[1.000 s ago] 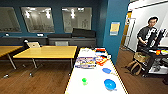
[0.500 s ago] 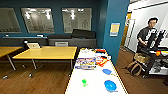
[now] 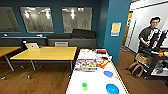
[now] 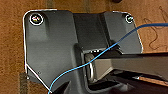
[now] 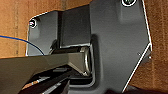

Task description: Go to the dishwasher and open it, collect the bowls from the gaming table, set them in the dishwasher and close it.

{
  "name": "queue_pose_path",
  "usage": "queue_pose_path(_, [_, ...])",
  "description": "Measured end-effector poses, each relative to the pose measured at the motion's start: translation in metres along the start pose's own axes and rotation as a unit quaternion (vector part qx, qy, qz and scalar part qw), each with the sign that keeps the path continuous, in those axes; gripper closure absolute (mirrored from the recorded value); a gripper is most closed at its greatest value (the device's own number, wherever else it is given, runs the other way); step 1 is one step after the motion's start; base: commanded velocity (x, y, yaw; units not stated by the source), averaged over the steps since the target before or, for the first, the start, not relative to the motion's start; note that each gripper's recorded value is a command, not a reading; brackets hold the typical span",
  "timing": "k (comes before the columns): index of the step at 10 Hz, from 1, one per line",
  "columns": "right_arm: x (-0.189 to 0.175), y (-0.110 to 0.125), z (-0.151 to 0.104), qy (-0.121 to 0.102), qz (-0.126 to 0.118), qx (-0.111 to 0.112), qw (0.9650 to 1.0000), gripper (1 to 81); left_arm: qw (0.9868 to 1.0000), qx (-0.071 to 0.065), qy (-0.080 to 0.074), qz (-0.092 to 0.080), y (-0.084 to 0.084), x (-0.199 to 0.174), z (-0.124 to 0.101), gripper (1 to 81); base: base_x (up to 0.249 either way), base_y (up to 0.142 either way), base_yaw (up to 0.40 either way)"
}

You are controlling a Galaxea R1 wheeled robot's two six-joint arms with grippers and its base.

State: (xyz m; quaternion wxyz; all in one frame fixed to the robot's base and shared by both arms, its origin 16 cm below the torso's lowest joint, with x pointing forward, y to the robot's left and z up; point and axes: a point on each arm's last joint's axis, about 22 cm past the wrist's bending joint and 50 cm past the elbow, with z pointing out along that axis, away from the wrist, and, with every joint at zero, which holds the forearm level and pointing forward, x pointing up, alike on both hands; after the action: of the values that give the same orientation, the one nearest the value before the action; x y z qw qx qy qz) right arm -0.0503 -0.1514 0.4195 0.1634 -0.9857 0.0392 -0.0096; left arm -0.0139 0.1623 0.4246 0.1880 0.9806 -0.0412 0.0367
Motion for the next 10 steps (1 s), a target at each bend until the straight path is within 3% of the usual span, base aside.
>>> queue_pose_path(3, [-0.002, 0.0, 0.0, -0.001, 0.0, 0.0, 1.0, 1.0, 1.0, 0.0, 0.0, 0.0, 0.0, 0.0, 0.0, 1.0, 0.108, 0.0, 0.0])
queue_pose_path(6, [0.007, 0.0, 0.0, 0.004, -0.001, -0.001, 1.0, 1.0, 1.0, 0.001, 0.005, 0.001, -0.002, 0.009, 0.0, 1.0, 0.0, 0.0, 0.0])
queue_pose_path(10, [-0.004, 0.002, -0.003, -0.003, 0.002, 0.01, 0.9999, 1.0, 1.0, -0.001, -0.002, -0.001, 0.0, -0.003, -0.001, 1.0, 0.0, 0.0, 0.0])
